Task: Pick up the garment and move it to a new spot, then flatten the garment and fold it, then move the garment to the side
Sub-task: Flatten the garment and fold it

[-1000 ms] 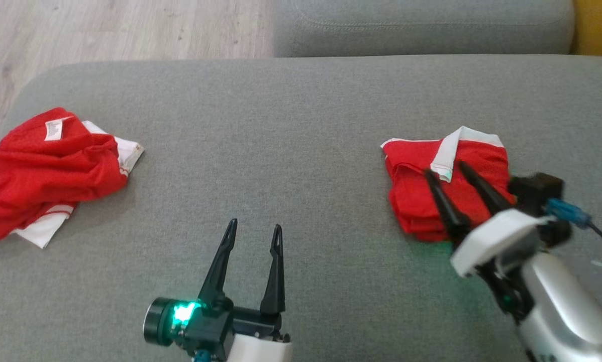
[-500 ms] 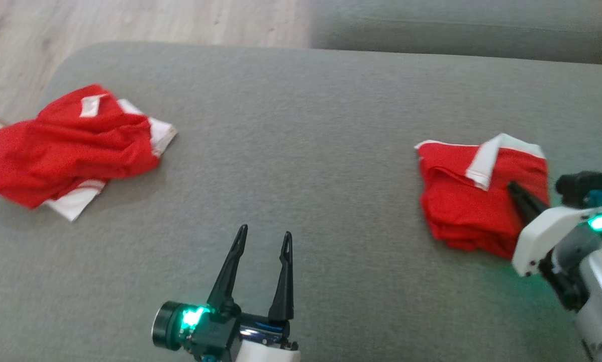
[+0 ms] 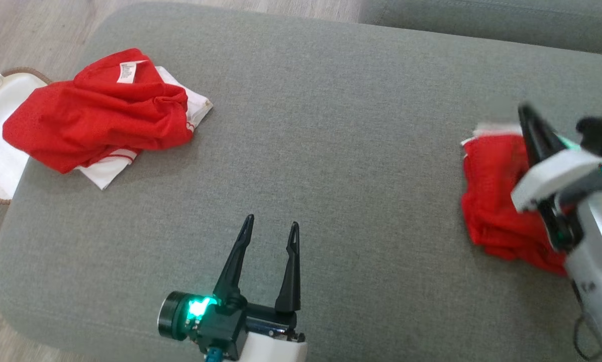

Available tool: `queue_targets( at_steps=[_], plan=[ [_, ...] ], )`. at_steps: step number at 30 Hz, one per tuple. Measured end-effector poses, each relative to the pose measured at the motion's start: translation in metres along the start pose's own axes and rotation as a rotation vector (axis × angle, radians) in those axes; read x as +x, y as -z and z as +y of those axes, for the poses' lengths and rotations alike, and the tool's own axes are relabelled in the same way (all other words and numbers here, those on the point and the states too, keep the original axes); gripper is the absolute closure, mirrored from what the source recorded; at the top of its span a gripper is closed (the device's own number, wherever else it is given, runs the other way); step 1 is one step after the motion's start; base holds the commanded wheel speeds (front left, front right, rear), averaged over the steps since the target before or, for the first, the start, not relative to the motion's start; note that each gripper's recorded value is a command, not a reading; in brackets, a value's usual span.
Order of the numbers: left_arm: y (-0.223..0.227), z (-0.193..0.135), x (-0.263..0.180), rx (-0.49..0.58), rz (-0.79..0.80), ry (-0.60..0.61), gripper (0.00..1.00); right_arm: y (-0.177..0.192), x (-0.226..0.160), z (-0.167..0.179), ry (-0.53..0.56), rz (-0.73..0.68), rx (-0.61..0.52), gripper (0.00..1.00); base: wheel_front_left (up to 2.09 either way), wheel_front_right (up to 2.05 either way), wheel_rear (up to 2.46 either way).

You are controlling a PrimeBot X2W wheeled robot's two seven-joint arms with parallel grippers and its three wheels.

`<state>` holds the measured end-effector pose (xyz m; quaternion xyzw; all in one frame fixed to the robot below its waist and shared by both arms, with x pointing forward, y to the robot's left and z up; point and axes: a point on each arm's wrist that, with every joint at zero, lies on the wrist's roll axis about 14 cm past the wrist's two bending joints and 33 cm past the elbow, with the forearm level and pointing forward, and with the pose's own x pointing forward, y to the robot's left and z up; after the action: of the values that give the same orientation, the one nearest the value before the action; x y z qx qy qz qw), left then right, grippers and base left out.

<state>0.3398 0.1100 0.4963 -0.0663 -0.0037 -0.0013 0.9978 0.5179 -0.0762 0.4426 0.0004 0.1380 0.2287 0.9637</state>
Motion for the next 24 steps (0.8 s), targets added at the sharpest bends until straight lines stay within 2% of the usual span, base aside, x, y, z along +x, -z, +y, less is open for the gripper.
queue_targets(
  at_steps=[3, 4, 5, 6, 7, 10, 13, 19, 24],
  plan=[
    [-0.002, -0.002, 0.000, 0.000, -0.006, 0.005, 0.00, -0.031, 0.001, 0.005, 0.000, -0.146, 0.013, 1.00, 0.00, 0.00, 0.00],
    [-0.003, -0.003, 0.000, 0.001, -0.010, 0.006, 0.00, -0.036, -0.002, 0.005, 0.007, -0.176, 0.024, 0.92, 0.00, 0.00, 0.00],
    [-0.004, -0.003, 0.000, 0.001, -0.014, 0.007, 0.00, -0.039, -0.006, 0.006, 0.012, -0.195, 0.033, 0.79, 0.00, 0.00, 0.00],
    [-0.005, -0.003, 0.000, 0.003, -0.019, 0.004, 0.00, -0.041, -0.011, 0.006, 0.020, -0.216, 0.056, 0.58, 0.00, 0.00, 0.00],
    [-0.007, -0.002, -0.001, 0.003, -0.025, 0.001, 0.00, -0.042, -0.017, 0.007, 0.028, -0.236, 0.081, 0.00, 0.00, 0.00, 0.00],
    [-0.006, 0.004, -0.004, 0.003, -0.025, -0.026, 0.00, -0.040, -0.045, 0.009, 0.055, -0.280, 0.135, 0.00, 0.00, 0.00, 0.00],
    [-0.002, 0.008, -0.012, 0.003, -0.012, -0.039, 0.00, -0.036, -0.083, 0.010, 0.093, -0.321, 0.129, 0.00, 0.00, 0.00, 0.00],
    [-0.003, 0.001, -0.025, 0.031, -0.028, 0.008, 0.00, -0.013, -0.156, 0.013, 0.196, -0.353, 0.193, 0.00, 0.00, 0.00, 0.00],
    [-0.009, 0.000, -0.037, 0.055, -0.057, 0.027, 0.00, 0.014, -0.196, 0.020, 0.235, -0.303, 0.135, 0.00, 0.00, 0.00, 0.00]
  ],
)
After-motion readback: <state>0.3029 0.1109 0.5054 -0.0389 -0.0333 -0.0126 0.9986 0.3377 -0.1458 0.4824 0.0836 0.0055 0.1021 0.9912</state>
